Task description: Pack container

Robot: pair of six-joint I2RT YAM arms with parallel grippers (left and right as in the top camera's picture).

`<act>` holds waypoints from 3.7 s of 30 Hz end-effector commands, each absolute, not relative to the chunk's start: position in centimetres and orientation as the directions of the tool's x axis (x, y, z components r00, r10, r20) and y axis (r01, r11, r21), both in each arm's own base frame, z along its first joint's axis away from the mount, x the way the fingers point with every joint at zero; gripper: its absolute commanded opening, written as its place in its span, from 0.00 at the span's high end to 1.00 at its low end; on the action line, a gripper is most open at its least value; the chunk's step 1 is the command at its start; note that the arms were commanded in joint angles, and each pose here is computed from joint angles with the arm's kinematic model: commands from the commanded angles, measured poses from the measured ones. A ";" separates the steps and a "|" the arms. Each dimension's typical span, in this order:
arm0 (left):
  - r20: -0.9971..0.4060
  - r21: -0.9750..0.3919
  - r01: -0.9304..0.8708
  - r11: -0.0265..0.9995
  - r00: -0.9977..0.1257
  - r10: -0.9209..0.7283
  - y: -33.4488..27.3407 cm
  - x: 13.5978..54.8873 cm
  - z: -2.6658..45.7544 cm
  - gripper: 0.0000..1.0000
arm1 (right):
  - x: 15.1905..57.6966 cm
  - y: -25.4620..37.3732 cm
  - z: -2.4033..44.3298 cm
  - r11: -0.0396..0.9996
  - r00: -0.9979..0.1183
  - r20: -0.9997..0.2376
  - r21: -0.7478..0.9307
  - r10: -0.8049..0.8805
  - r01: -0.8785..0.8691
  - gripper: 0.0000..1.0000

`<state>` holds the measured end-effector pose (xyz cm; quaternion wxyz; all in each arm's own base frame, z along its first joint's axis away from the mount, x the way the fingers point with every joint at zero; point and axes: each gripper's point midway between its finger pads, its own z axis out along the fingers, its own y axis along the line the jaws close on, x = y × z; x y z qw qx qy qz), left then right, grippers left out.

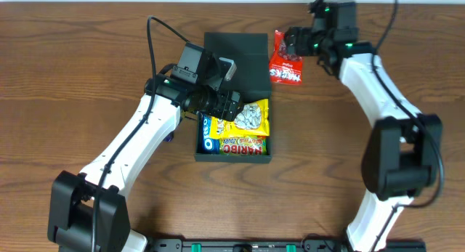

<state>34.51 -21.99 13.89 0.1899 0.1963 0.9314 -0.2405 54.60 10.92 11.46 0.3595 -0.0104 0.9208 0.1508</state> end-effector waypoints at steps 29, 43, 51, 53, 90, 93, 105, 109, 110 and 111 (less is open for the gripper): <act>-0.433 -0.382 0.432 0.817 -0.865 0.255 -21.8 34.4 13.7 0.15 | 53.1 7.5 -1.6 0.995 -0.856 -0.511 -0.012 0.080 0.100 0.48; -0.547 -0.342 0.461 0.819 -0.806 0.225 -21.1 34.8 18.5 0.12 | 51.3 6.3 -1.2 0.993 -0.892 -0.445 -0.032 0.087 0.113 0.99; -0.651 -0.257 0.429 0.866 -0.739 0.173 -18.0 34.0 23.5 0.08 | 51.5 7.5 9.9 0.997 -0.809 -0.582 -0.060 -0.080 -0.055 0.99; -0.668 -0.253 0.419 0.872 -0.728 0.156 -17.1 33.5 24.7 0.07 | 50.7 8.8 12.8 0.988 -0.782 -0.607 -0.051 -0.145 -0.143 0.99; -0.833 -0.172 0.253 0.952 -0.553 -0.004 -7.0 26.3 34.0 0.02 | 29.2 26.9 11.0 0.143 -0.257 -0.450 0.272 -0.855 -0.952 0.99; -0.833 -0.172 0.254 0.952 -0.553 -0.003 -7.0 26.3 34.0 0.02 | 29.5 26.5 9.1 0.119 -0.226 -0.415 0.267 -0.882 -0.956 0.99; -0.835 -0.163 0.259 0.952 -0.551 0.007 -7.0 26.3 34.0 0.02 | 30.9 22.8 3.9 0.162 -0.198 -0.183 0.194 -0.963 -0.967 0.99; -0.835 -0.163 0.258 0.952 -0.551 0.006 -7.0 26.3 34.0 0.02 | 31.1 22.4 3.7 0.169 -0.198 -0.160 0.178 -0.967 -0.969 0.67; -0.835 -0.163 0.259 0.952 -0.551 0.007 -7.0 26.3 34.0 0.02 | 31.1 22.4 3.8 0.171 -0.200 -0.161 0.178 -0.967 -0.969 0.63; -0.835 -0.163 0.258 0.952 -0.551 0.006 -7.0 26.3 34.0 0.02 | 31.0 22.5 3.8 0.174 -0.204 -0.162 0.181 -0.966 -0.968 0.62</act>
